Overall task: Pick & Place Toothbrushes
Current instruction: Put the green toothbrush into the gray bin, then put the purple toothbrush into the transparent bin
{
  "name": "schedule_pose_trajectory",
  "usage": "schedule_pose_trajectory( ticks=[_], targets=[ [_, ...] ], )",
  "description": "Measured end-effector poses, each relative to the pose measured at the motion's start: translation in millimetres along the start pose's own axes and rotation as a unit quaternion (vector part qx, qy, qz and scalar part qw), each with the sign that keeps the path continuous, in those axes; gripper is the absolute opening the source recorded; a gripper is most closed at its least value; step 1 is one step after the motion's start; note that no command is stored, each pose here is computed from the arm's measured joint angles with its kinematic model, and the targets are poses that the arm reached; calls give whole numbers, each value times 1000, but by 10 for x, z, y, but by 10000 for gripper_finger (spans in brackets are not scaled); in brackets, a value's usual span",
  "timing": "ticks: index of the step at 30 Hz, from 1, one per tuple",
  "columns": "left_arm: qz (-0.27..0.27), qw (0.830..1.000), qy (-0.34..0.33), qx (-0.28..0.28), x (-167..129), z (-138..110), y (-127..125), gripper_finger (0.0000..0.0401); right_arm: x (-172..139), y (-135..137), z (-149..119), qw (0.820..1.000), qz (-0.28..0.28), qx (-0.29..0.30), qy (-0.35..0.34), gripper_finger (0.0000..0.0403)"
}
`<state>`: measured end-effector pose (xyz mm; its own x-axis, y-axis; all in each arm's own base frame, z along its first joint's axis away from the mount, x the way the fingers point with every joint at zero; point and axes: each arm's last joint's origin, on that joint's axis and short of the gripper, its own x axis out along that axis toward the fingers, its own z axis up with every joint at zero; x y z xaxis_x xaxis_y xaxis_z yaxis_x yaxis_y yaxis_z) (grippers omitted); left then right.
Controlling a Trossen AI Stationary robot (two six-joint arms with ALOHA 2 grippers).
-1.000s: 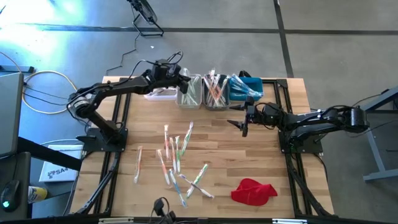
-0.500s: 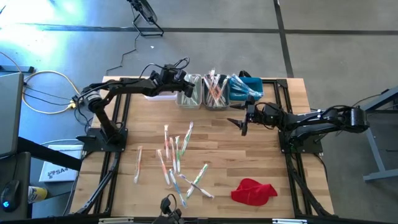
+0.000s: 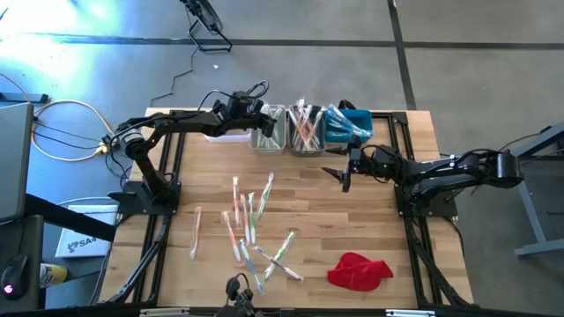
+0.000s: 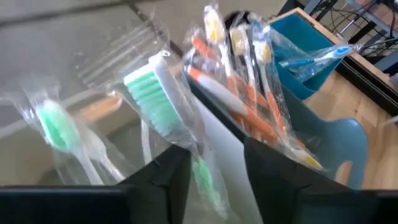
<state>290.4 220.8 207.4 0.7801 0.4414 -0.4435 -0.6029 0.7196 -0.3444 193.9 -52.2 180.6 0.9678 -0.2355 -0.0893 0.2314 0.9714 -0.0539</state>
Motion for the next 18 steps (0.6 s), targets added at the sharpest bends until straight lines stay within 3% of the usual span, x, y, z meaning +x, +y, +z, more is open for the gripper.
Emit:
schedule_pose_trajectory(
  ticks=[8,18],
  targets=[
    [11,996,-86,38,-12,151,-28,181,0,0,0,1000,0,0,0,298],
    [31,999,-13,33,3,4,-7,182,0,0,0,1000,0,0,0,298]
  ],
)
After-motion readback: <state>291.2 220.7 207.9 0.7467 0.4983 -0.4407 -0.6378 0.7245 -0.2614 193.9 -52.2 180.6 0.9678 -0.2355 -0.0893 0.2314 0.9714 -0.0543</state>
